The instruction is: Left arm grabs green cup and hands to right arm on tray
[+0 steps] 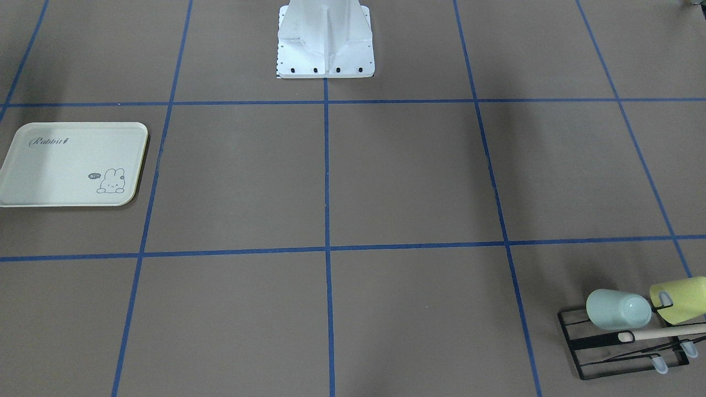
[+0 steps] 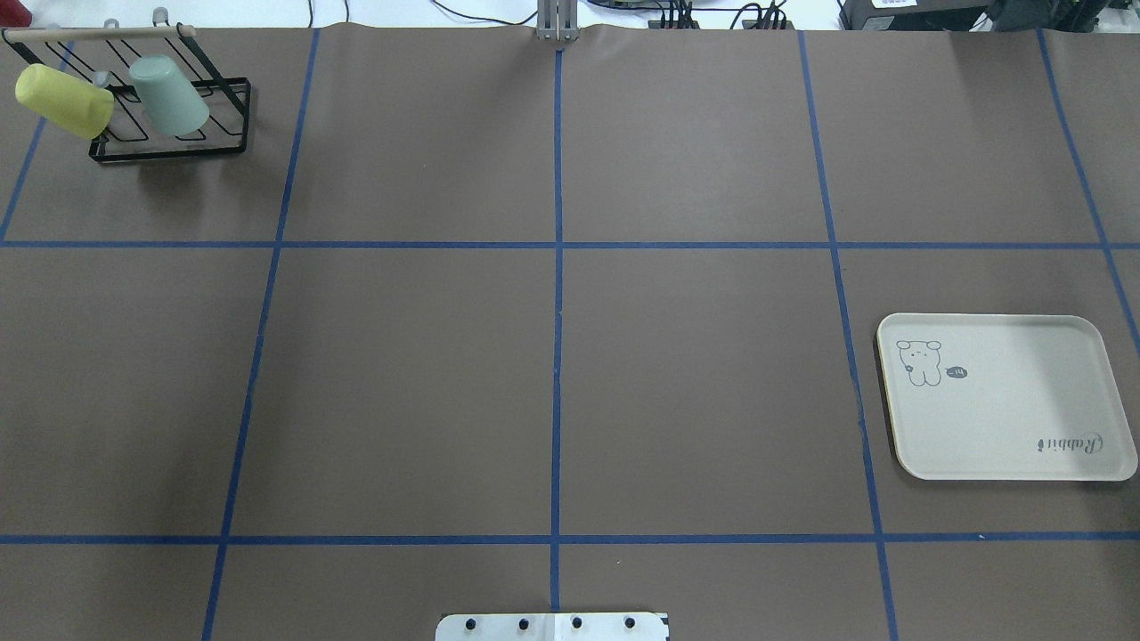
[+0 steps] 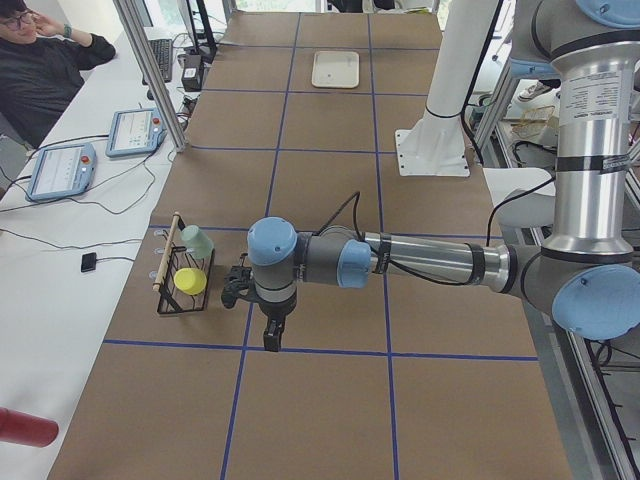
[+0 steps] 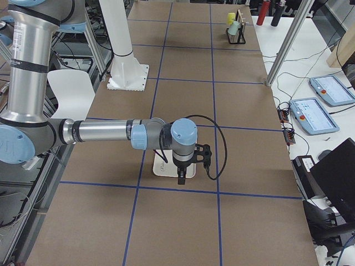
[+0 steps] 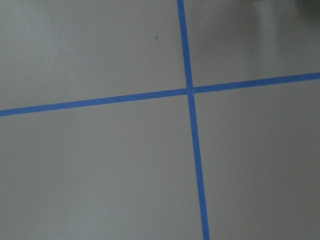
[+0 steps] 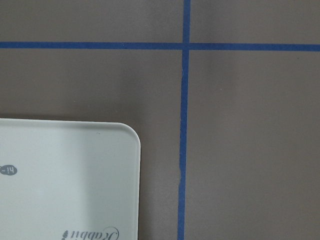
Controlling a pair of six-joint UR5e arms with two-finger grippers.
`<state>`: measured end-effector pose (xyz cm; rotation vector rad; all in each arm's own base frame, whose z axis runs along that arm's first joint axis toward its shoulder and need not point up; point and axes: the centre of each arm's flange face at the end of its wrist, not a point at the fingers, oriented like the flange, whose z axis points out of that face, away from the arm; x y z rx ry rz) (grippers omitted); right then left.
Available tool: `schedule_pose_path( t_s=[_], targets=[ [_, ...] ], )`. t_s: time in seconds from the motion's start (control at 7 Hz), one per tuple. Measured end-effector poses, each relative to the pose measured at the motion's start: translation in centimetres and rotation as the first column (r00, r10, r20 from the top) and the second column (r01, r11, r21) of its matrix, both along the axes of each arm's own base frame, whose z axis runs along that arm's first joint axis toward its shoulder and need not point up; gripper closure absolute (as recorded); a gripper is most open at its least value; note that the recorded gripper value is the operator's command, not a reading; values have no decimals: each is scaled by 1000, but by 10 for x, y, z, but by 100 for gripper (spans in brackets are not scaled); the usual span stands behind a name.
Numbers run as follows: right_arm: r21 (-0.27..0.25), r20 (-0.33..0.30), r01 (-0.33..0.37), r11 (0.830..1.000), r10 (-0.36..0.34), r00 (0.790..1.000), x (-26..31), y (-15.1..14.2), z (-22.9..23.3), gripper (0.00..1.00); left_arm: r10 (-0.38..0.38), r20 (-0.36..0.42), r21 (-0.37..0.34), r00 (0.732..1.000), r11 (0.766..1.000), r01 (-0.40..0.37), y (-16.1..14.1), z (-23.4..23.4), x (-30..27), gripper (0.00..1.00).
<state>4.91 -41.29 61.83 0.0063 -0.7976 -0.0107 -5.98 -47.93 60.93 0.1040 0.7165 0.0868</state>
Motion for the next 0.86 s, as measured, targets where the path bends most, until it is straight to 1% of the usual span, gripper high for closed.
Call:
schedule_pose_path(
  t_s=[0.14,0.43,0.57,0.71,0.86],
  targets=[
    [1,0,0,1000,0,1000,0,0,0,1,-3,2,12,1000,1000,3,-15,-19,0,0],
    [3,1,0,1000,0,1000,0,-1,-1,1,-5,9,33,1000,999,4,-61,-84,2,0],
    [2,3,0,1000,0,1000,0,-1,-1,1,3,9,71,1000,997,-4,-75,-119,8,0],
    [2,4,0,1000,0,1000,0,0,-1,1,26,7,133,1000,991,-27,-79,-154,22,0],
    [2,5,0,1000,0,1000,0,0,-2,1,32,-5,185,999,982,-30,-79,-184,42,0]
  ],
)
